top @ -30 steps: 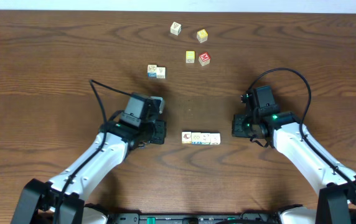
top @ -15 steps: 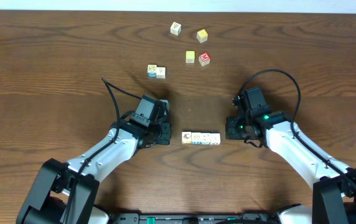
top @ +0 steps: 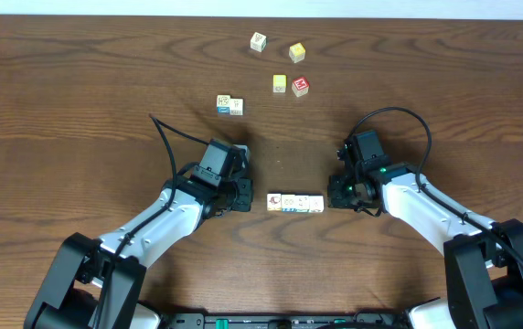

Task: Lift 4 blocks
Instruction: 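Lower both grippers to opposite ends of the block row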

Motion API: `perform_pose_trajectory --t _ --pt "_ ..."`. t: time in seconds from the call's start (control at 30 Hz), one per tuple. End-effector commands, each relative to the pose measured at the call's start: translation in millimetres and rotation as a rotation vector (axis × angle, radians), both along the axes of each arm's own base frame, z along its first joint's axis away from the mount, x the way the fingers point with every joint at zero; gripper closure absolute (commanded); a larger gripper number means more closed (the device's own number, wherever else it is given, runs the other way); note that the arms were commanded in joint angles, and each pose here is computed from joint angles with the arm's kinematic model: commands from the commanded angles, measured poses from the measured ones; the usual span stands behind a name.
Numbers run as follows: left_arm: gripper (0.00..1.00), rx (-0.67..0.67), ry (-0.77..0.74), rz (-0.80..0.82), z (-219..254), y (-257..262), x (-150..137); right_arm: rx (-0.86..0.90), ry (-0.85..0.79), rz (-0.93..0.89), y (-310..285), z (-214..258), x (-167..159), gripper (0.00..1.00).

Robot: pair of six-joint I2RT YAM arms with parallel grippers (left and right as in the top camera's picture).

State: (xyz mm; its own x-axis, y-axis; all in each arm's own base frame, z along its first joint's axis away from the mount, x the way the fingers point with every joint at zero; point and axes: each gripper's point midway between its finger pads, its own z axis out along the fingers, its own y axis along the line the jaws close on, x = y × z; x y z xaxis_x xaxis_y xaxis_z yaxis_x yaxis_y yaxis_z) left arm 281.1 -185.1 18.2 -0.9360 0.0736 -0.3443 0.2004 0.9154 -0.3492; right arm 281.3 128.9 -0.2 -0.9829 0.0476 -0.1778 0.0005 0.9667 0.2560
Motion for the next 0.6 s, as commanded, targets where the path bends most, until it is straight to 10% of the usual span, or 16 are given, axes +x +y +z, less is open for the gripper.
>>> perform_pose_trajectory --t 0.0,0.57 --pt "0.93 -0.010 -0.010 -0.008 4.2 -7.5 2.8 0.020 0.020 0.010 6.2 -2.2 -5.5 0.99" --pt "0.93 -0.010 0.029 -0.031 -7.7 -19.3 -6.7 0.048 0.043 0.090 30.0 -1.6 -20.9 0.99"
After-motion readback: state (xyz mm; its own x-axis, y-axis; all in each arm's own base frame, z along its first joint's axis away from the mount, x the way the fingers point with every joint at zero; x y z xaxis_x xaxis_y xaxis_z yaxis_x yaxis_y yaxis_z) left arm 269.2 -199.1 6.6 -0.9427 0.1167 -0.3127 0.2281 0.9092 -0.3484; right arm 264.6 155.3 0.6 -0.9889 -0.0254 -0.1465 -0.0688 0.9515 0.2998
